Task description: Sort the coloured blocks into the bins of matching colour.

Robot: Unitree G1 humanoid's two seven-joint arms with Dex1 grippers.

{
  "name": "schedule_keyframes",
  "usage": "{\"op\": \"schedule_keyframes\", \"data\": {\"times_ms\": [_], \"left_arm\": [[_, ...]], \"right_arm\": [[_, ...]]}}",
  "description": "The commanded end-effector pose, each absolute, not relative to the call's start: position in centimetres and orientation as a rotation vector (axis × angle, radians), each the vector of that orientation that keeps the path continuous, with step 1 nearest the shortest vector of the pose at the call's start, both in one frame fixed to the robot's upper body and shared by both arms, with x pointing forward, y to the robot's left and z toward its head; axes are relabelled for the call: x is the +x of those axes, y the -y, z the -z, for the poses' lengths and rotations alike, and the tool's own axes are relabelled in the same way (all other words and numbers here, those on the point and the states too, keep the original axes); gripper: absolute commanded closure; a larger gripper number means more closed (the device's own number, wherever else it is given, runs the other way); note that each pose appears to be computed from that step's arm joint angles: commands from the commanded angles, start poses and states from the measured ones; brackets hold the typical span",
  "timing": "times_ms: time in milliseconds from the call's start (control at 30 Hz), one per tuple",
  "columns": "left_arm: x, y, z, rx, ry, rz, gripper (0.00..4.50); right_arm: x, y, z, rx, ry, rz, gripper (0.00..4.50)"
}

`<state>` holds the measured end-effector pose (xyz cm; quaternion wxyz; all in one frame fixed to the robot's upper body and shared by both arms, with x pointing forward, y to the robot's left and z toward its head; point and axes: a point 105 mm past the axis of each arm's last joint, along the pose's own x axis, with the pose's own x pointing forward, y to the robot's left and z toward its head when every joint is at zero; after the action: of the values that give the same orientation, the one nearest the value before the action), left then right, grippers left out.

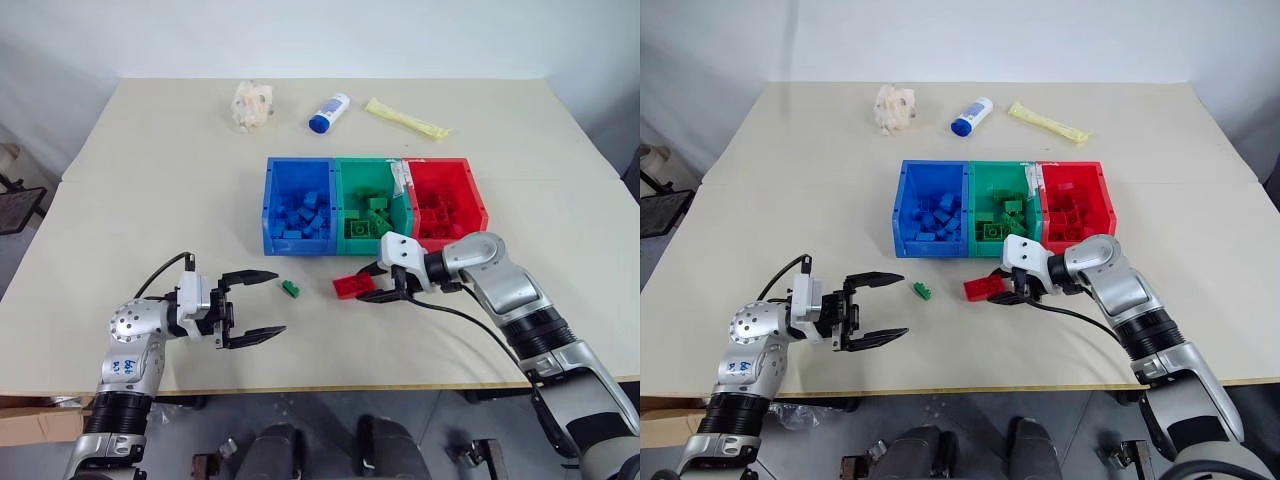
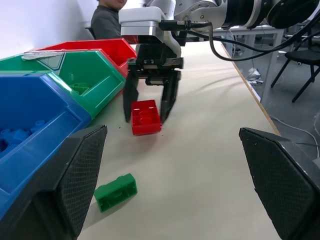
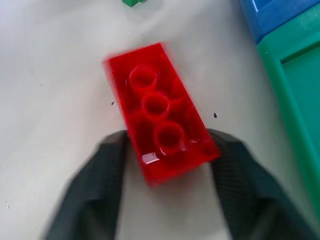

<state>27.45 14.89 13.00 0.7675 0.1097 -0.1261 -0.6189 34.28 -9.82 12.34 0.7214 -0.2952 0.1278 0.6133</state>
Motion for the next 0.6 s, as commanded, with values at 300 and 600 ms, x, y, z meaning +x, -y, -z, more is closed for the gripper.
{"op": "schedule_keyframes", "data": {"times_ms": [300, 600], "left_arm": [[27.6, -15.0, -13.5, 0.24, 0.286, 1.379, 0.0], [28.7, -14.9, -13.4, 0.255, 0.267, 1.417, 0.0]], "right_arm": [[32.1, 10.4, -17.0, -0.536, -0.127, -1.286, 3.04], [33.6, 20.1, -22.6, -0.485, -0.091, -0.781, 3.04]]}}
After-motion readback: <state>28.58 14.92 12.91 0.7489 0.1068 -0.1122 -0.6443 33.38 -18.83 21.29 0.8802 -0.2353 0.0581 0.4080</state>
